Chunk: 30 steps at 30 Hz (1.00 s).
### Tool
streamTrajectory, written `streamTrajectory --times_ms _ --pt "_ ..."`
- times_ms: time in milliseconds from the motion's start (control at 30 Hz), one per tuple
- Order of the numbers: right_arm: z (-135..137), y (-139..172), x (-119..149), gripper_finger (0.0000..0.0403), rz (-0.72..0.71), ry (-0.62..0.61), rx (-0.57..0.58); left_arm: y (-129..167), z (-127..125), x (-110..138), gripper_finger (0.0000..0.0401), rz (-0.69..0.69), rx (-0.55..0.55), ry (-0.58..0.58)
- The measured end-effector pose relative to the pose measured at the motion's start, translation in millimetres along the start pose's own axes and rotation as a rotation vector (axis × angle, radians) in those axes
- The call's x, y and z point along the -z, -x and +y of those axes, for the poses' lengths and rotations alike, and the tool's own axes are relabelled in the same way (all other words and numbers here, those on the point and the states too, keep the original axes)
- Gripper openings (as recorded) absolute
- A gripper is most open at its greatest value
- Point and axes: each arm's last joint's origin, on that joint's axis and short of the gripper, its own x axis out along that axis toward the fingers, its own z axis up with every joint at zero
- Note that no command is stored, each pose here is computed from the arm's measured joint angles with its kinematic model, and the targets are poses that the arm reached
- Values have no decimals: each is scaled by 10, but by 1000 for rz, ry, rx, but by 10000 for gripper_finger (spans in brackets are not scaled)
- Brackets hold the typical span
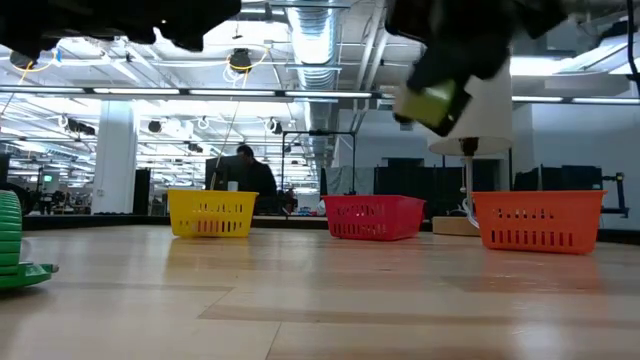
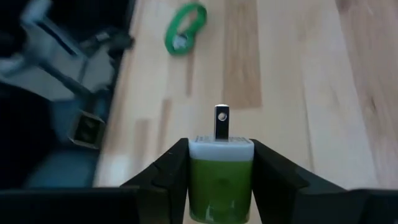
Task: Pick & Place Office items
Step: Put the green adapter into the yellow basket
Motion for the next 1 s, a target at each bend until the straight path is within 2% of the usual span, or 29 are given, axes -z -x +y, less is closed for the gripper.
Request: streamTrajectory --times_ms 167,300,700,833,1000 --pt "-78 82 -235 134 -50 -102 -41 -98 -19 -47 171 -2 -1 -102" --pt "-143 121 -326 133 -64 -127 -62 -302 -67 -55 176 21 5 -151" --pt "-138 130 -328 135 -30 -149 -138 -938 -142 91 280 119 50 -299" --pt "-134 129 -325 135 -27 -148 -141 -1130 -104 103 292 136 110 -297" --pt "-133 129 -327 135 -28 -147 -143 -1276 -88 142 289 155 122 -307"
